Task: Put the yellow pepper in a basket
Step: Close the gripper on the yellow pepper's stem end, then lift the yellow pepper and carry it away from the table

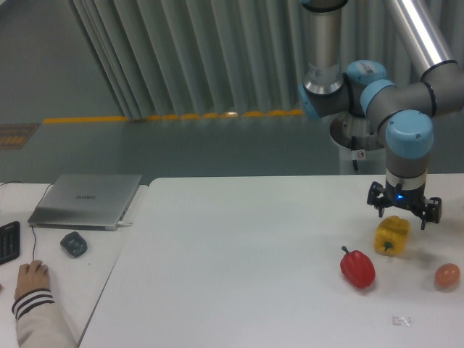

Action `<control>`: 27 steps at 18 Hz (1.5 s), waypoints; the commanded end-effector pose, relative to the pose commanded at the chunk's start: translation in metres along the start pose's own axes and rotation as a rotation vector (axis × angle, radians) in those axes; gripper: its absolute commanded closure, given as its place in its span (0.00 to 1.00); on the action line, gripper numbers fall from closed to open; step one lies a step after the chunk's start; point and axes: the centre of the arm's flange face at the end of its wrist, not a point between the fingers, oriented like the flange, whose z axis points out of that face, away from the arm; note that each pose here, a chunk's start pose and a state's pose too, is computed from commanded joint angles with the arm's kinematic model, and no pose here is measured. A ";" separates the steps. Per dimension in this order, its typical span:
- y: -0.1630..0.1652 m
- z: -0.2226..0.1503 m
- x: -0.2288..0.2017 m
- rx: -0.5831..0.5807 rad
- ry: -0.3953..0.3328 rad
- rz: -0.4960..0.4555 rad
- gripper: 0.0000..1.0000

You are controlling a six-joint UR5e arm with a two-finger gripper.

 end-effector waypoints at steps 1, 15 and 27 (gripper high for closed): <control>-0.002 0.003 0.002 -0.004 0.004 0.003 0.00; -0.031 0.026 0.002 -0.032 0.009 0.011 0.33; -0.005 -0.028 -0.012 0.033 -0.057 0.036 0.70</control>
